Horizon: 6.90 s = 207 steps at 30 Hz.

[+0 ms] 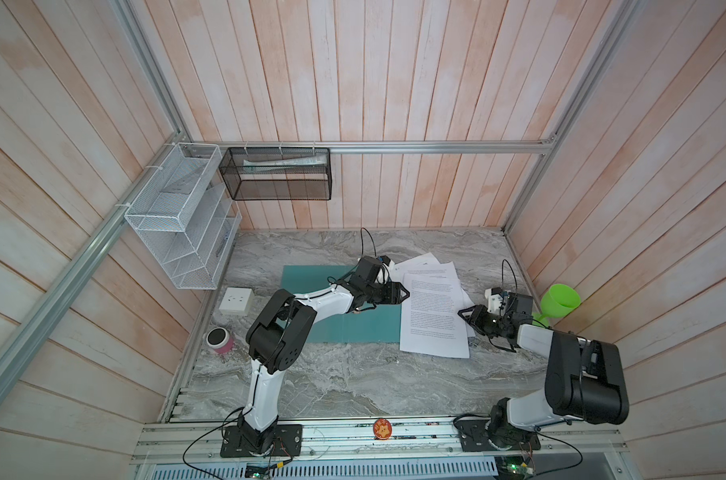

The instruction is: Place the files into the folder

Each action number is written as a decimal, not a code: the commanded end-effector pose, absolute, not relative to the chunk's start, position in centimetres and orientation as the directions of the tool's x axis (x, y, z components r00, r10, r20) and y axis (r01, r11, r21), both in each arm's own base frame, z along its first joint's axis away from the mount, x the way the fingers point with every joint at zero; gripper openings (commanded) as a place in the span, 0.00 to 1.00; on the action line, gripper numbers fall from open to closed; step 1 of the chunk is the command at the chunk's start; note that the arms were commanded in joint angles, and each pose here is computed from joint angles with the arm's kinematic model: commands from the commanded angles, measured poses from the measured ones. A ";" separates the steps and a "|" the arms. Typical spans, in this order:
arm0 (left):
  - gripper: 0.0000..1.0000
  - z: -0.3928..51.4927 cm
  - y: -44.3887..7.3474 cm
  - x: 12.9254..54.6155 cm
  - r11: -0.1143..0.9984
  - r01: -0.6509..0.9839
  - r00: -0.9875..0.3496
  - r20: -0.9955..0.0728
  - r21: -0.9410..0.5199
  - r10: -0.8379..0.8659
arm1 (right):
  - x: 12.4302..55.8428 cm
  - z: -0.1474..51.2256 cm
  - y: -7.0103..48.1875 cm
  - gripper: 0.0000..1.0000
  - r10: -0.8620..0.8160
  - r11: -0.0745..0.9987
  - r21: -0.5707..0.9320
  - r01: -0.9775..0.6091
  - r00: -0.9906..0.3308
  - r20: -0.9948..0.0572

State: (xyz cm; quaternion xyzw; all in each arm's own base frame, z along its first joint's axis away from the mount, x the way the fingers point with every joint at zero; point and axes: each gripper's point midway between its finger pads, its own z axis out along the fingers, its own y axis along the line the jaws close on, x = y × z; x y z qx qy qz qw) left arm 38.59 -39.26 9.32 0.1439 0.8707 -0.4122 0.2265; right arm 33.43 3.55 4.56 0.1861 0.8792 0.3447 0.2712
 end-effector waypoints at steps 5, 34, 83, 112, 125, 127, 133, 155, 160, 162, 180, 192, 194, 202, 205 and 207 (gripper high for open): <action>0.66 8.2 -40.5 38.1 0.591 0.460 -0.856 -0.509 -0.663 0.095 | 32.6 2.9 4.5 0.33 0.519 0.638 0.754 0.159 -0.812 -0.267; 0.56 3.3 -40.4 36.9 0.613 0.423 -0.891 -0.429 -0.667 0.148 | 34.0 4.8 7.1 0.27 0.499 0.464 0.884 0.058 -0.841 -0.207; 0.83 21.1 -18.2 36.7 0.671 0.259 -0.742 -0.588 -0.695 -0.323 | 39.9 24.6 24.3 0.00 0.400 0.005 0.959 -0.284 -0.878 -0.262; 0.91 6.0 -0.7 38.1 0.858 -0.319 -0.733 -0.469 -0.403 -0.493 | 47.5 14.8 35.4 0.00 0.361 0.305 0.898 -0.317 -0.834 -0.417; 0.90 3.2 1.5 37.6 0.830 -0.404 -0.731 -0.410 -0.385 -0.546 | 47.1 13.8 36.7 0.00 0.304 0.399 0.833 -0.384 -0.801 -0.515; 0.90 2.9 1.5 37.3 0.832 -0.404 -0.740 -0.400 -0.379 -0.541 | 47.0 13.4 37.1 0.00 0.276 0.433 0.807 -0.401 -0.793 -0.542; 0.89 2.1 0.6 37.1 0.827 -0.384 -0.761 -0.366 -0.411 -0.535 | 46.9 12.3 37.8 0.00 0.216 0.502 0.758 -0.417 -0.788 -0.577; 0.85 0.8 -1.1 36.8 0.803 -0.357 -0.793 -0.300 -0.477 -0.530 | 45.8 10.4 40.2 0.00 0.193 0.534 0.724 -0.437 -0.771 -0.607; 0.85 0.9 -1.2 36.7 0.802 -0.352 -0.794 -0.300 -0.483 -0.530 | 45.7 10.5 40.6 0.00 0.226 0.513 0.744 -0.428 -0.769 -0.598; 0.85 0.9 -1.2 36.7 0.802 -0.352 -0.793 -0.301 -0.483 -0.530 | 45.9 10.9 40.3 0.00 0.249 0.524 0.737 -0.426 -0.751 -0.611; 0.84 0.9 -1.4 36.6 0.798 -0.348 -0.794 -0.298 -0.492 -0.530 | 46.8 15.0 39.8 0.00 0.272 0.604 0.612 -0.511 -0.589 -0.761; 0.84 0.8 -1.5 36.5 0.796 -0.348 -0.794 -0.296 -0.495 -0.531 | 46.5 16.9 39.8 0.00 0.283 0.618 0.567 -0.544 -0.520 -0.806; 0.84 0.9 -1.5 36.6 0.796 -0.346 -0.794 -0.298 -0.496 -0.530 | 46.5 17.0 39.8 0.00 0.286 0.616 0.569 -0.544 -0.519 -0.806; 0.84 0.9 -1.5 36.6 0.795 -0.344 -0.794 -0.297 -0.499 -0.530 | 46.4 18.1 39.6 0.00 0.307 0.614 0.558 -0.559 -0.481 -0.821; 0.83 0.9 -1.5 36.6 0.795 -0.344 -0.794 -0.297 -0.499 -0.530 | 46.4 18.9 39.7 0.00 0.292 0.622 0.531 -0.575 -0.459 -0.839; 0.83 0.9 -1.5 36.5 0.794 -0.346 -0.794 -0.295 -0.500 -0.532 | 46.3 19.6 39.6 0.00 0.289 0.626 0.515 -0.586 -0.439 -0.850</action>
